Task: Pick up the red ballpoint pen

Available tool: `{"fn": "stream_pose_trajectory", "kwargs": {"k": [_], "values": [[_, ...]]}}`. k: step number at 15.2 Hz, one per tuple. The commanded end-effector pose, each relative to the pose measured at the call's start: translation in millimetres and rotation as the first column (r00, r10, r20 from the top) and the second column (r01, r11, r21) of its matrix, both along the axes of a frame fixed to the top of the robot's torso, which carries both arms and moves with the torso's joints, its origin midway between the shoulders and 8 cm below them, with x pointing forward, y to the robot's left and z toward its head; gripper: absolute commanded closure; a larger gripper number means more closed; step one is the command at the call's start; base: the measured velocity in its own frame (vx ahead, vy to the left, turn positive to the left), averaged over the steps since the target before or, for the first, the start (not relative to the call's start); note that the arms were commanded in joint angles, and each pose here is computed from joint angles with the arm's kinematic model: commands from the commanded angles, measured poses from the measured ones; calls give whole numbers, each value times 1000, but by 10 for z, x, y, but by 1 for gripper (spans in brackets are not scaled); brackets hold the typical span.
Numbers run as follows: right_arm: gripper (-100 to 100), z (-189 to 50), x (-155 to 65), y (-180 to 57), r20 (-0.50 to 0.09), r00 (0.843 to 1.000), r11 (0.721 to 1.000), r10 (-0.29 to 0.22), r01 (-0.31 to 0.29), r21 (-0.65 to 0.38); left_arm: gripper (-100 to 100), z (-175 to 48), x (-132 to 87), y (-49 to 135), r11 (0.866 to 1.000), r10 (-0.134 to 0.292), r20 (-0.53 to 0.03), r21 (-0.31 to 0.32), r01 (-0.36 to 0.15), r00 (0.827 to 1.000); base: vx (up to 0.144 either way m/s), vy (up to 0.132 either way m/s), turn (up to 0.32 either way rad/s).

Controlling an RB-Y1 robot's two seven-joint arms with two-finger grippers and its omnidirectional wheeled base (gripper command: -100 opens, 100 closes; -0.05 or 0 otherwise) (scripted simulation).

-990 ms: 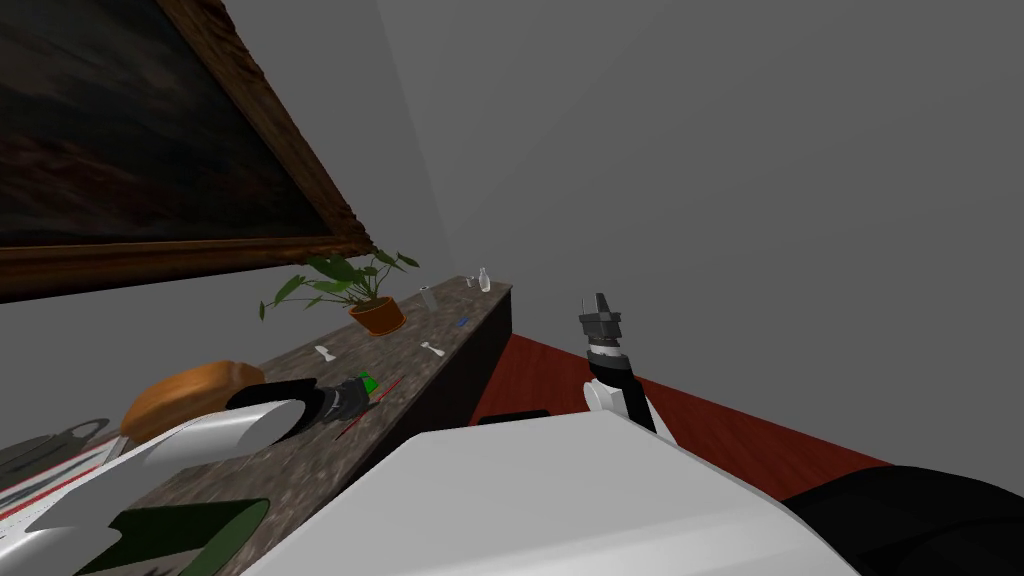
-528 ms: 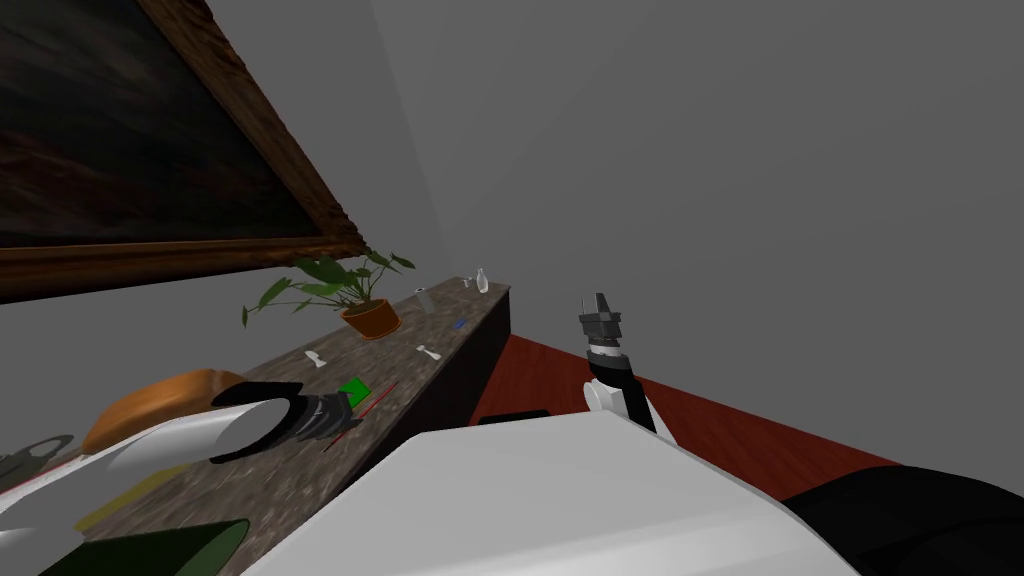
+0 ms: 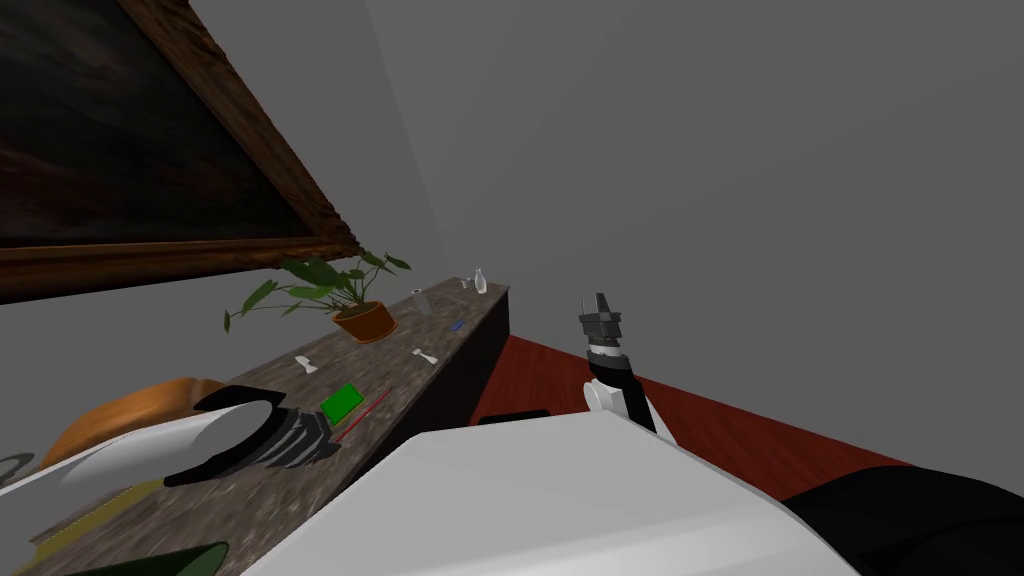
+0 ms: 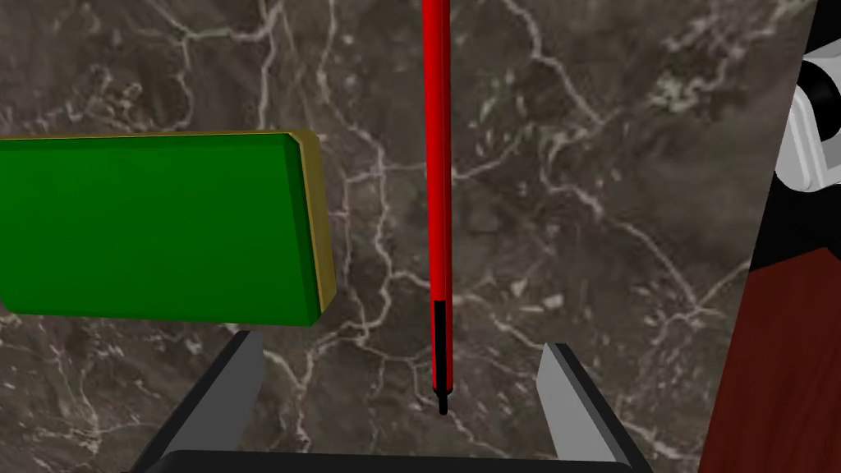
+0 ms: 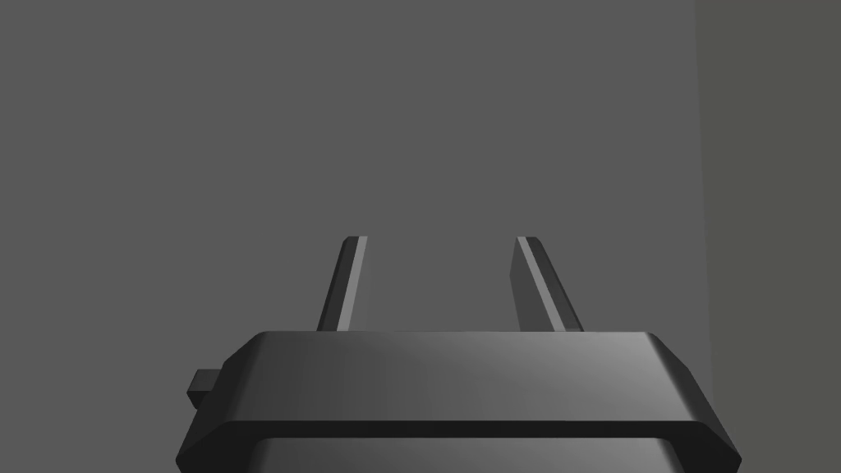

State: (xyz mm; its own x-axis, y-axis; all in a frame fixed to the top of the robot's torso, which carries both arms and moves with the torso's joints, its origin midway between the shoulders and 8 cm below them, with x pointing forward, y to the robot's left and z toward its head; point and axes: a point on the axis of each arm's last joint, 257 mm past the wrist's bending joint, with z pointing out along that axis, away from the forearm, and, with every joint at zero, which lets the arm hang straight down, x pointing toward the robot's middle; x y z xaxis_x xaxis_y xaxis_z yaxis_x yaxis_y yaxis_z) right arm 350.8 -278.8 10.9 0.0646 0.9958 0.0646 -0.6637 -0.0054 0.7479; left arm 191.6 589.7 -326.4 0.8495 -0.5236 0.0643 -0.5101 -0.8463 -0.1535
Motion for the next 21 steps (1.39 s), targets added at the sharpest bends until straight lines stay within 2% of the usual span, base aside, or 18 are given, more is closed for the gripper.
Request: {"fn": "stream_pose_trajectory", "kwargs": {"k": [1,2,4,6,7,8,10,11,12,16,17,18,19,20,21], "values": [[0,0,0,0,0,1000,1000,0,0,0,-100,-5,-152,14,999,40,-53,-20,-41,998,21,2,-19],[0,0,0,0,0,1000,1000,0,0,0,-100,-5,-152,14,999,40,-53,-20,-41,998,18,4,-17],[0,0,0,0,0,1000,1000,0,0,0,-100,-14,-332,23,996,81,-108,-38,-86,991,19,3,-25],[0,0,0,0,0,1000,1000,0,0,0,-100,-18,-440,24,993,105,-141,-47,-113,984,19,4,-20],[0,0,0,0,0,1000,1000,0,0,0,-100,-14,-365,36,995,89,-118,-41,-95,989,10,4,-4],[0,0,0,0,0,1000,1000,0,0,0,-100,-160,-468,61,993,104,-123,-43,-110,987,11,1,-72],[0,0,0,0,0,1000,1000,0,0,0,-100,-259,-526,74,992,110,-123,-43,-116,986,14,2,-85],[0,0,0,0,0,1000,1000,0,0,0,-100,-187,-492,64,993,108,-124,-44,-114,986,8,2,-24],[0,0,0,0,0,1000,1000,0,0,0,100,-203,-493,69,993,107,-123,-43,-113,987,0,0,0],[0,0,0,0,0,1000,1000,0,0,0,100,-202,-492,66,993,106,-124,-44,-113,987,0,0,0],[0,0,0,0,0,1000,1000,0,0,0,100,-62,-411,45,994,97,-124,-43,-103,988,-8,-1,100],[0,0,0,0,0,1000,1000,0,0,0,100,-38,-398,40,994,95,-124,-43,-101,988,-15,-2,113],[0,0,0,0,0,1000,1000,0,0,0,100,-103,-430,57,994,97,-122,-43,-103,988,-9,-2,33],[0,0,0,0,0,1000,1000,0,0,0,-100,52,-182,252,996,94,-59,7,-94,994,32,-46,-83],[0,0,0,0,0,1000,1000,0,0,0,-100,64,-156,280,995,95,-51,13,-94,994,61,-91,-111]]}}
